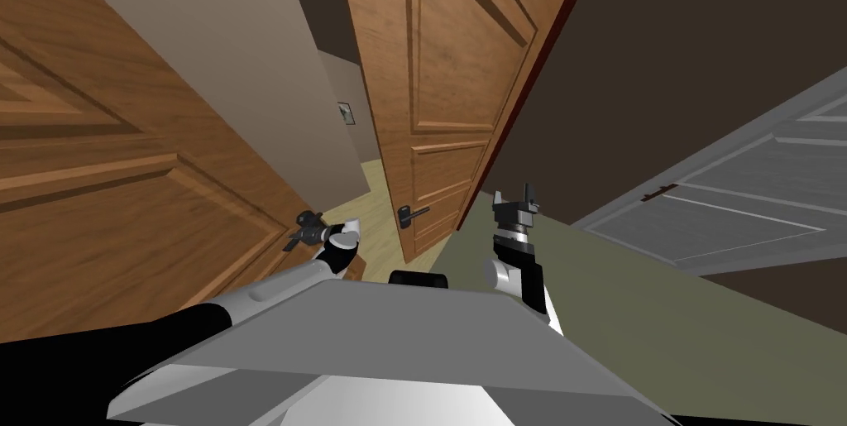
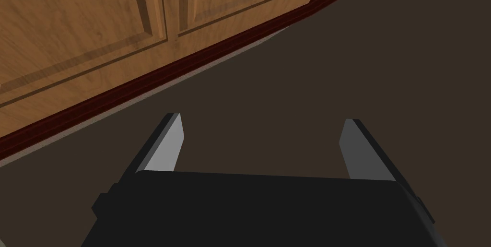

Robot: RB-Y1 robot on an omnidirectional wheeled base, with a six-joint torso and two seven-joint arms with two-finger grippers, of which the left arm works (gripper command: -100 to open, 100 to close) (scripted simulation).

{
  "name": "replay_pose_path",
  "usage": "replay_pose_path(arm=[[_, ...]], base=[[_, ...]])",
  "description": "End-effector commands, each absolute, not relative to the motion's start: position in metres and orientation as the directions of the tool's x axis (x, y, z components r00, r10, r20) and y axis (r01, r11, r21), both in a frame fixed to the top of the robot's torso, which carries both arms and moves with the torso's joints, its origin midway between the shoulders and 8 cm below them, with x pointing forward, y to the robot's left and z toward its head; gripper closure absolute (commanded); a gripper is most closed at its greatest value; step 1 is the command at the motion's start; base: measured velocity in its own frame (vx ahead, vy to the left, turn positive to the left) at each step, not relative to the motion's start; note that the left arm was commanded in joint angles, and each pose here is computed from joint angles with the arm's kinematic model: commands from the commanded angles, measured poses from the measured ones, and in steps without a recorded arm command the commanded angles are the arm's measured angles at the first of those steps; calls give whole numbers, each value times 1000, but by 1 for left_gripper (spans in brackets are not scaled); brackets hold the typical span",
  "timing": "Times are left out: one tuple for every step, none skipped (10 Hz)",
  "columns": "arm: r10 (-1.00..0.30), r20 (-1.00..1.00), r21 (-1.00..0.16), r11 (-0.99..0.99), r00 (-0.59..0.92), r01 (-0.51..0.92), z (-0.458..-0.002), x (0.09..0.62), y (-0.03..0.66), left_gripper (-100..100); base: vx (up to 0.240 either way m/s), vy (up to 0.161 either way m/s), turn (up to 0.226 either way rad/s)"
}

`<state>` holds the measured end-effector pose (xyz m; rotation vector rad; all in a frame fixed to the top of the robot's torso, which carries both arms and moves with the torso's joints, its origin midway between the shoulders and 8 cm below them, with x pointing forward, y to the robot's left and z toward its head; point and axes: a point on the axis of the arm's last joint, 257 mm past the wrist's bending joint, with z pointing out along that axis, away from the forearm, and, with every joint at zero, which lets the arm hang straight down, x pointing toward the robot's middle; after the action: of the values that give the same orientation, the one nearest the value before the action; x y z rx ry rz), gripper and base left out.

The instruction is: Push the door open

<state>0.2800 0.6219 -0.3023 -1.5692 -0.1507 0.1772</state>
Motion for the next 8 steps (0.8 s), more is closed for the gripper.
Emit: replay_pose_path(arm=[[240, -10, -1000, 3, 971, -11, -296, 272, 627, 100], [270, -9, -1000, 3, 963, -10, -296, 262, 630, 100], [286, -8, -1000, 3, 958, -9, -295, 256, 632, 100], [320, -6, -1000, 3, 948, -7, -295, 245, 635, 100], [353, -4, -1000, 2, 936, -6, -294, 234, 638, 100], [353, -4, -1000, 2, 936, -6, -294, 234, 638, 100], [370, -4, -1000, 2, 929, -5, -294, 228, 639, 100], [414, -2, -1000, 2, 910, -2, -293, 213, 642, 100]], base=[[27, 148, -49], [-13, 149, -64], [32, 165, -59], [66, 162, -48], [54, 221, -42], [16, 160, -30], [0, 89, -13], [37, 148, -68]])
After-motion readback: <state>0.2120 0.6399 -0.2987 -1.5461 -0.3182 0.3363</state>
